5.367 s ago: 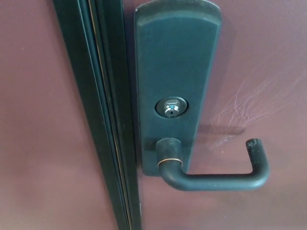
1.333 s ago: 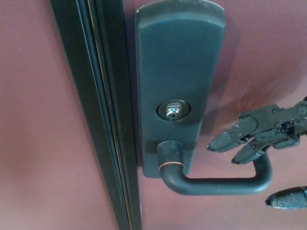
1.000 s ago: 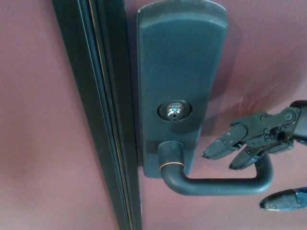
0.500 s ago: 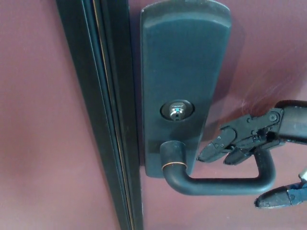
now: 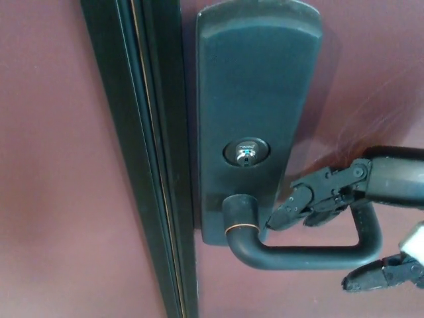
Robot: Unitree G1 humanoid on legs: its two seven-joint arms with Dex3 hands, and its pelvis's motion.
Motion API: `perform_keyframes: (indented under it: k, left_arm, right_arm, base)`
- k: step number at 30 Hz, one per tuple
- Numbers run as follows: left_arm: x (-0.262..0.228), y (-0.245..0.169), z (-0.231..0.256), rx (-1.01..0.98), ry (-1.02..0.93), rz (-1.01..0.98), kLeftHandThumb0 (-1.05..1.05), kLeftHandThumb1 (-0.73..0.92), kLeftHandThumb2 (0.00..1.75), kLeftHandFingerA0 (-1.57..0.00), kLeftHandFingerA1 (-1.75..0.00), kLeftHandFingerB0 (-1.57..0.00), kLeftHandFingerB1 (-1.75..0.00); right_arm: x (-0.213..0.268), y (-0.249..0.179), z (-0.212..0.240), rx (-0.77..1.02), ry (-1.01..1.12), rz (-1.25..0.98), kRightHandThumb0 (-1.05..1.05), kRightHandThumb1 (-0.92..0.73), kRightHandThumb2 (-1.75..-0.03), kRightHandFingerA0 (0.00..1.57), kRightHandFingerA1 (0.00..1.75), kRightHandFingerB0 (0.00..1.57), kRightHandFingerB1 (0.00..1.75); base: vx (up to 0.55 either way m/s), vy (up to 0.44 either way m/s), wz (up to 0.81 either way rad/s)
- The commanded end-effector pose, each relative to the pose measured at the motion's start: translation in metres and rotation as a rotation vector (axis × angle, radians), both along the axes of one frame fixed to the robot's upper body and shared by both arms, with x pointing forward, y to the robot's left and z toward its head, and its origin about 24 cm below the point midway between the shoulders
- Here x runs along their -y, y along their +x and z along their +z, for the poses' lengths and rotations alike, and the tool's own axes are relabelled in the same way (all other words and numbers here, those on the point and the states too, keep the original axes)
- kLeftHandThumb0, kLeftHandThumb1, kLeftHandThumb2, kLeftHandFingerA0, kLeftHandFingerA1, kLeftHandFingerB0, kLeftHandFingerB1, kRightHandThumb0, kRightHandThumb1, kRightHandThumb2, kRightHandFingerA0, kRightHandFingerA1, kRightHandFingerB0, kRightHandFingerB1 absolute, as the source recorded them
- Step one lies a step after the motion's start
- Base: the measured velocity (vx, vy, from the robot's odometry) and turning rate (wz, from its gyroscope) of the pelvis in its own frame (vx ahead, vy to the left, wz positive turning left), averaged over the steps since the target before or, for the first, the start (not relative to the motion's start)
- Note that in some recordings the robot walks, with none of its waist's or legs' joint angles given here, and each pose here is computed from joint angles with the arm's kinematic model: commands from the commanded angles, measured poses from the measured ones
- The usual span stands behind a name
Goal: The robot walks towards the door handle and put its right hand on it and twist the handle
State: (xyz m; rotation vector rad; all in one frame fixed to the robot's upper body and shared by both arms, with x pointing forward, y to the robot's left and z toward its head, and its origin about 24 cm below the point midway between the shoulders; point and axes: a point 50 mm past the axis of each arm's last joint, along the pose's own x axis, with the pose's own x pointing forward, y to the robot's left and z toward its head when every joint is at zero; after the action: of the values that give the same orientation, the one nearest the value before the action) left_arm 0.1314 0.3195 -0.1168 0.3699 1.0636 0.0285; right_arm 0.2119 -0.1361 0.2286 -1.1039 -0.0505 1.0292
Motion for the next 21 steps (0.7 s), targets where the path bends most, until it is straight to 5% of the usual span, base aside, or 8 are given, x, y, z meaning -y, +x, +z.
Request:
perform_keyframes:
  k: [1, 21]
  left_arm:
    - [-0.003, -0.002, 0.0, -0.014, -0.009, 0.009, -0.26, 0.6, 0.58, -0.51, -0.4, -0.3, -0.32]
    - [-0.005, 0.011, 0.007, 0.03, -0.022, 0.02, -0.29, 0.6, 0.58, -0.46, -0.39, -0.31, -0.32]
  right_arm:
    - [0.0, 0.002, -0.004, 0.031, -0.063, -0.029, -0.37, -0.62, -0.6, 0.43, 0.41, 0.34, 0.35]
    - [-0.008, -0.001, -0.018, 0.048, -0.103, -0.02, -0.36, -0.67, -0.6, 0.44, 0.41, 0.33, 0.34]
  base:
    - [0.0, 0.0, 0.0]
    - [0.0, 0.0, 0.0]
